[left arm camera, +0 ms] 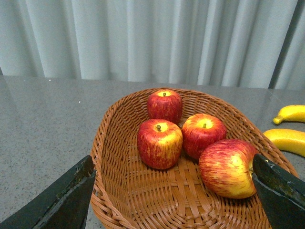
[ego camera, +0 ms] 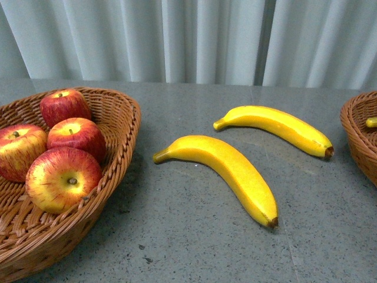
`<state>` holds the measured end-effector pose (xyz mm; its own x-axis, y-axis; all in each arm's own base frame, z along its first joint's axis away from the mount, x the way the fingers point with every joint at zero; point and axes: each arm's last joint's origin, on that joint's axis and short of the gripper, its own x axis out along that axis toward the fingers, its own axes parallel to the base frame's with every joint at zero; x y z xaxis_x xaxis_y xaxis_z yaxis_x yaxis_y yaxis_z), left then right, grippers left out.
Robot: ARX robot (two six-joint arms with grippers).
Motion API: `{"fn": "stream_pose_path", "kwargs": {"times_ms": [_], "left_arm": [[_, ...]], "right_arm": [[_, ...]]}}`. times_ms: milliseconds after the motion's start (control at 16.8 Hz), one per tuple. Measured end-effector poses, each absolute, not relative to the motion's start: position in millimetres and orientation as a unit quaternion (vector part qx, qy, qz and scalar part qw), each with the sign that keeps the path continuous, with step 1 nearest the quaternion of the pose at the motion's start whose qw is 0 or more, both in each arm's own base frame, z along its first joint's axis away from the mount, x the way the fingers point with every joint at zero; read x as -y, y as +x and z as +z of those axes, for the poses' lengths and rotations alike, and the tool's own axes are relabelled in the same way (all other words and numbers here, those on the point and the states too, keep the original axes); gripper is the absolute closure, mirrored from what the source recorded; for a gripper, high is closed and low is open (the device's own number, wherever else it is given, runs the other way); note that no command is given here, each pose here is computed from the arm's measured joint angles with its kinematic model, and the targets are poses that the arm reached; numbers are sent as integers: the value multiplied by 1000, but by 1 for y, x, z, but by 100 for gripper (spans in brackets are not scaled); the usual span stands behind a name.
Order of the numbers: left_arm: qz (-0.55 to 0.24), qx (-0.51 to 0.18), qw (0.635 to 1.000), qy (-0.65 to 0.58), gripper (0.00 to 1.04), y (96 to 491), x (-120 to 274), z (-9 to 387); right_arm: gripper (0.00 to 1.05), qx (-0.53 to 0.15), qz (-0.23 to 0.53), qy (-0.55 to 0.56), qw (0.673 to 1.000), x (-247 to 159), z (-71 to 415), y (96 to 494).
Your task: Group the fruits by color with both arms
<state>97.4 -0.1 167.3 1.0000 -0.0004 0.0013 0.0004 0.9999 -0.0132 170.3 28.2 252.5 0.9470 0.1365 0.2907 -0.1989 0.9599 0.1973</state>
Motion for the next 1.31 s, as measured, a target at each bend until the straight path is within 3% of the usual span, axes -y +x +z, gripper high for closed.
{"fn": "stream_pose_path", "kwargs": {"times_ms": [238, 476, 655, 774, 1072, 1310], "left_arm": [[0, 0, 1000, -6, 7, 97, 0, 167], [0, 0, 1000, -6, 7, 97, 0, 167], [0, 0, 1000, -7, 7, 97, 0, 167], [0, 0, 1000, -7, 7, 97, 0, 167], [0, 0, 1000, -6, 7, 97, 0, 167], [0, 0, 1000, -6, 7, 97, 0, 167]], "right_arm": [[7, 31, 154, 73, 985, -90, 260, 248], [7, -9, 219, 44, 975, -154, 279, 287], [7, -91, 237, 12, 967, -184, 261, 307], [7, -145, 234, -11, 961, -191, 242, 319], [7, -173, 232, -27, 957, -192, 232, 323], [7, -233, 229, -57, 943, -179, 216, 328]]}}
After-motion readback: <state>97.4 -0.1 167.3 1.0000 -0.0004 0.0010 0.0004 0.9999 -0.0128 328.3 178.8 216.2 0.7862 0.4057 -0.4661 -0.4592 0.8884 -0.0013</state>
